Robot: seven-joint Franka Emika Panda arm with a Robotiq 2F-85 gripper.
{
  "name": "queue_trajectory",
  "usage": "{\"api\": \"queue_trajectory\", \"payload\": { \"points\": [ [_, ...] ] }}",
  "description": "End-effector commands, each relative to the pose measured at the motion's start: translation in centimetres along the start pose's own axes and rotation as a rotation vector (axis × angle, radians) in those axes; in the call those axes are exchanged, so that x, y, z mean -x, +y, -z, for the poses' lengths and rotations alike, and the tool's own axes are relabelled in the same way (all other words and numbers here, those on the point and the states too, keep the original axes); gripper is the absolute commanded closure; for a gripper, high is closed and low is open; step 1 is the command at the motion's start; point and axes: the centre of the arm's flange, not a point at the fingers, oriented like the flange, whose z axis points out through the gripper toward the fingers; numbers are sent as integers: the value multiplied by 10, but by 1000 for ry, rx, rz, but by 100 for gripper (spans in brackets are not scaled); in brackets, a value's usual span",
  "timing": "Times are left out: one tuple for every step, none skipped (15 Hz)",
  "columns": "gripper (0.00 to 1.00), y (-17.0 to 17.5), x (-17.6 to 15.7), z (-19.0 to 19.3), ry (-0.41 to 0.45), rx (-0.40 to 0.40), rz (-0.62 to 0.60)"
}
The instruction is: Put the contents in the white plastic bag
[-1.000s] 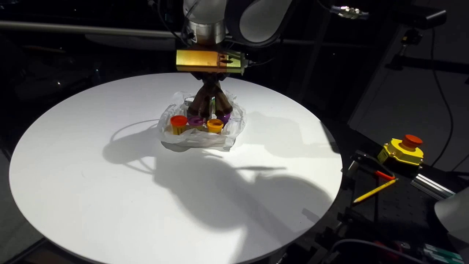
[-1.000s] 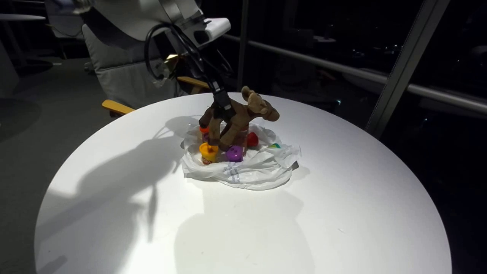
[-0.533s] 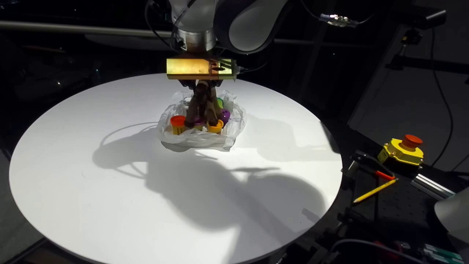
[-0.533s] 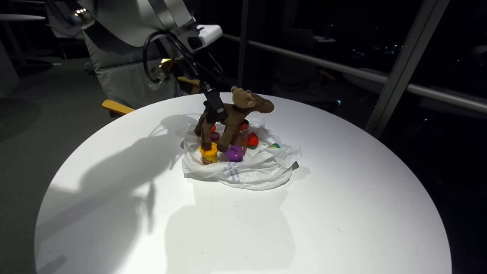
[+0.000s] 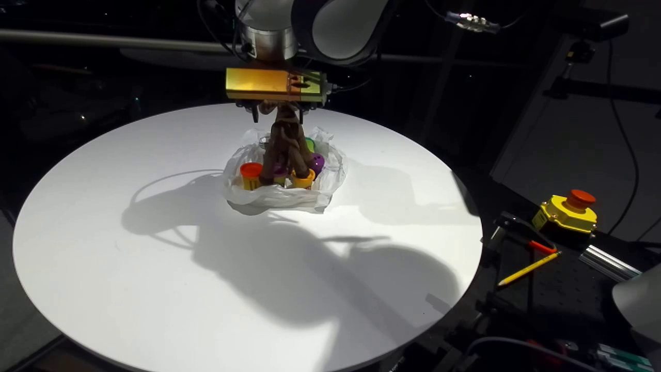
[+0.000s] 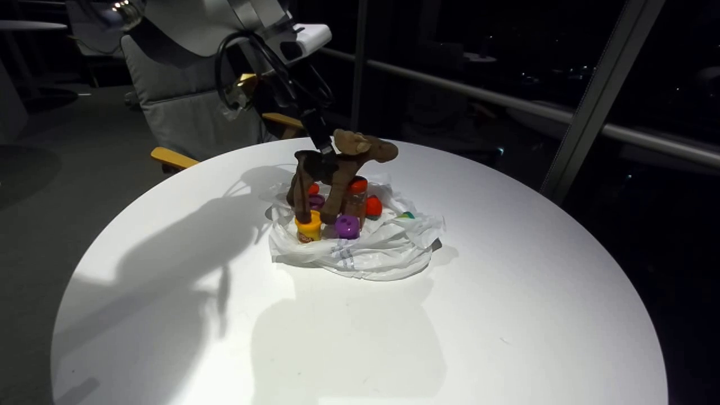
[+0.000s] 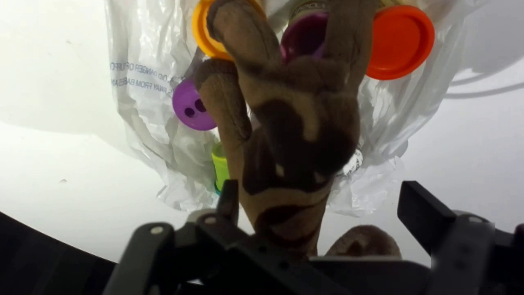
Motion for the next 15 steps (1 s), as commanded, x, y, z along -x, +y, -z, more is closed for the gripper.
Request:
{"api": "queue_trajectory", "payload": {
  "points": [
    [0,8,-29,39,42,-14,-67],
    [0,11,-37,50,58,-19,-93],
    [0,16,-48,64,74,-23,-121],
    [0,23,-58,77,90,-23,-146],
    [0,31,-67,90,97,-21,-163],
    [0,41,-76,104,111,-18,-163],
    [0,53,-84,117,108,-7,-159],
    [0,64,-90,129,112,1,-159],
    [0,77,-93,142,114,13,-151],
    [0,87,-95,152,103,23,-129],
    [0,97,-94,161,82,27,-107],
    [0,105,-91,171,72,27,-87],
    [0,113,-87,182,53,21,-59],
    [0,120,-81,191,46,17,-36],
    [0,127,-75,200,45,18,-14]
  ]
}}
